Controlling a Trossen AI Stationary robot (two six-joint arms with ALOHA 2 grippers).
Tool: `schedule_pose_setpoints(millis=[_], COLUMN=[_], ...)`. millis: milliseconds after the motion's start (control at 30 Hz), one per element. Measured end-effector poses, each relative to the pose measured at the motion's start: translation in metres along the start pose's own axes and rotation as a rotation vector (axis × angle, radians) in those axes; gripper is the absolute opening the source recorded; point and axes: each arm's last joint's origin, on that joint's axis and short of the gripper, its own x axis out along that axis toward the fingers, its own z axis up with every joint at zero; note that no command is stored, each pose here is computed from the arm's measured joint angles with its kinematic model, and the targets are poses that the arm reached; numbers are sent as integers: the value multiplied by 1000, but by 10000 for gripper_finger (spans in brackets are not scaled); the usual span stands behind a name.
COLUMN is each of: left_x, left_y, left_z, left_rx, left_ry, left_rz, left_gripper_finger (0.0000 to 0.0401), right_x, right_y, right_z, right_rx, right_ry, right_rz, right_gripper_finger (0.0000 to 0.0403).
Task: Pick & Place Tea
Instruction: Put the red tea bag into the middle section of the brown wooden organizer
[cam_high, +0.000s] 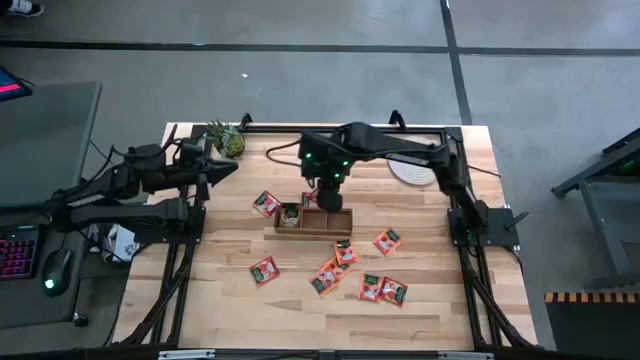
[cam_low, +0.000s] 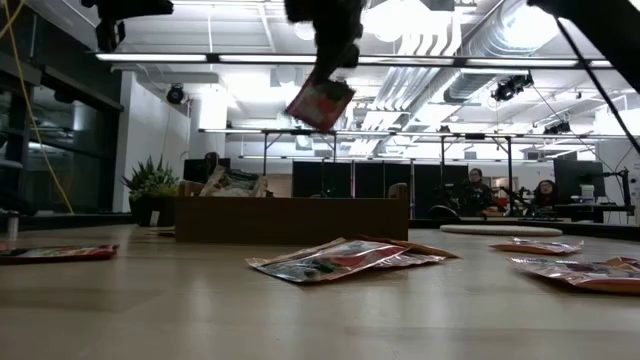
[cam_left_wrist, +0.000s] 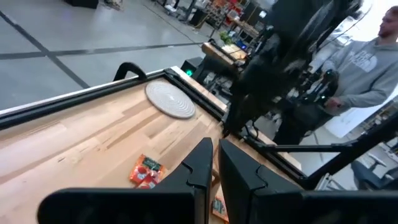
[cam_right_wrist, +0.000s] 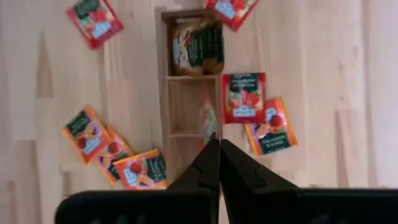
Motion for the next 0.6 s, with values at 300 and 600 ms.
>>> schedule_pose_setpoints(millis=[300, 600], left_x=[4, 6], left_y=[8, 9], left_z=[-15, -18], left_rx=[12, 12], left_ry=[62, 78], left_rz=[-12, -23], left_gripper_finger=[26, 26], right_x=[52, 80], right_y=[-5, -2], right_z=[11, 15], right_rx=[-64, -109], right_ry=[54, 89], right_rz=[-5, -4], right_gripper_finger=[0, 0])
